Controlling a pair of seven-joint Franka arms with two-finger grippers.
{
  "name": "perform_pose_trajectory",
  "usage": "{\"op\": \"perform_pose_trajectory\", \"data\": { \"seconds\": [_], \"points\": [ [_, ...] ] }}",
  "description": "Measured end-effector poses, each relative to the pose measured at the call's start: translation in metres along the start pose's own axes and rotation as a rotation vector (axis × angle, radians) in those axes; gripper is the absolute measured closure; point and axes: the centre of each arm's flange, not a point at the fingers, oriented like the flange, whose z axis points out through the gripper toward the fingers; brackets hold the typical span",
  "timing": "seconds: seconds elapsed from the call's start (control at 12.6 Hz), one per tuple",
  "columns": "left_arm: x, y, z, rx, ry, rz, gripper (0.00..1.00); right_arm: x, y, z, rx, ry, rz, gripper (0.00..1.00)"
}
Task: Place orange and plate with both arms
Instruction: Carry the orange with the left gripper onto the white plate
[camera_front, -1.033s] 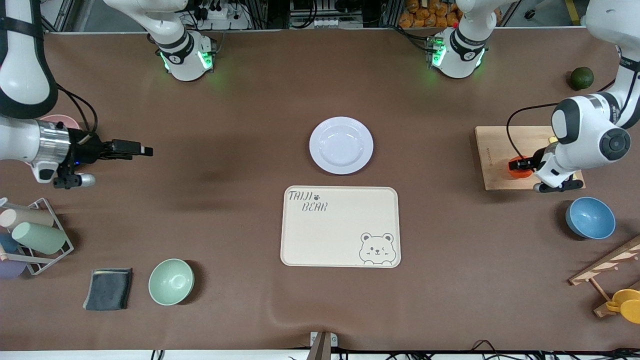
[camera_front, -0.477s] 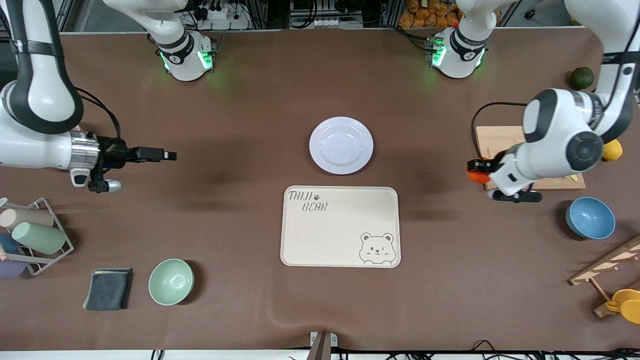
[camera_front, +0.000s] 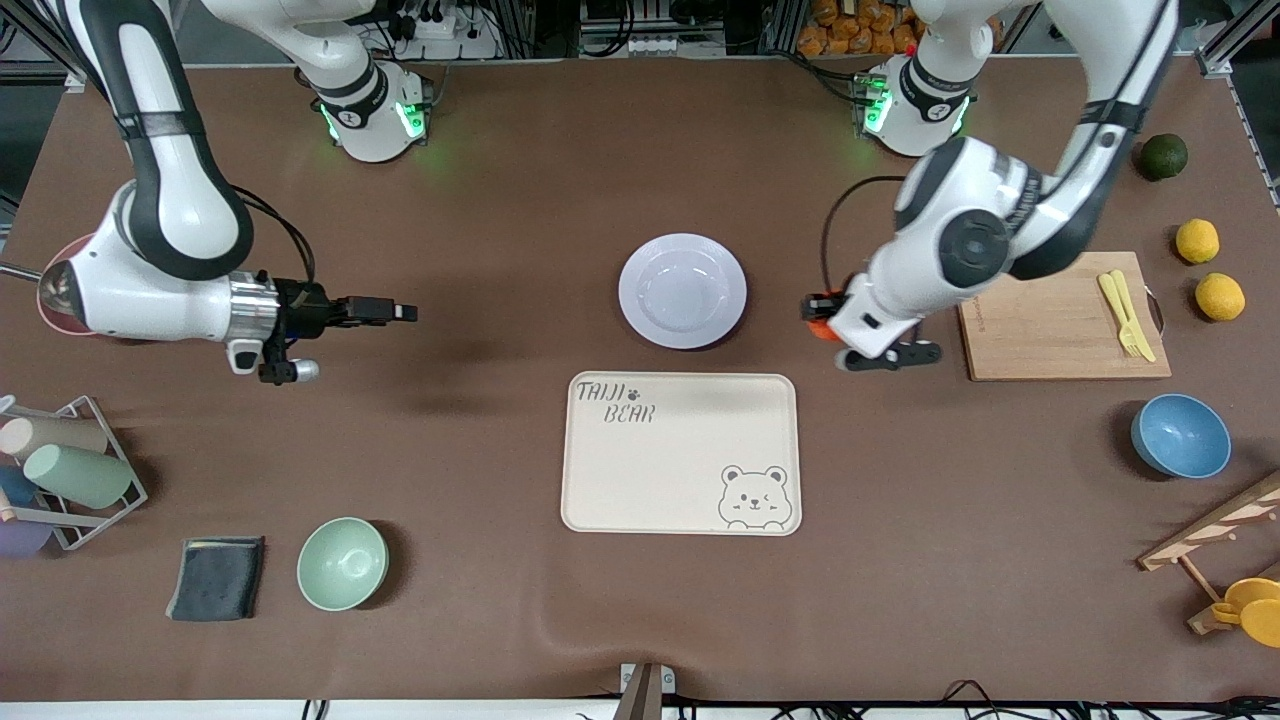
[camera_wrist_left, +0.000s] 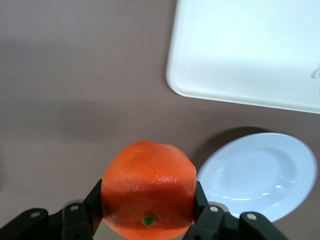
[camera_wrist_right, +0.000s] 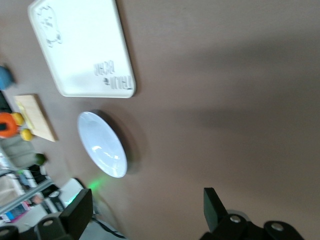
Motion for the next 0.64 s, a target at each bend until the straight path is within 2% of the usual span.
{"op": "perform_pose_trajectory", "data": {
  "seconds": [0.16,0.4,0.64],
  "points": [
    [-0.035,0.054,0.027,-0.009,-0.001,-0.070,0.30,-0.001,0.008,0.038,0.019,0.032,-0.028,0.02],
    [-0.088,0.119,0.081,-0.040,-0.011,-0.183,0.30,-0.006,0.005,0.080,0.048,0.026,-0.029,0.04],
    [-0.103,0.137,0.124,-0.016,-0.032,-0.221,0.30,-0.005,0.008,0.110,0.107,0.047,-0.047,0.04]
  ]
}}
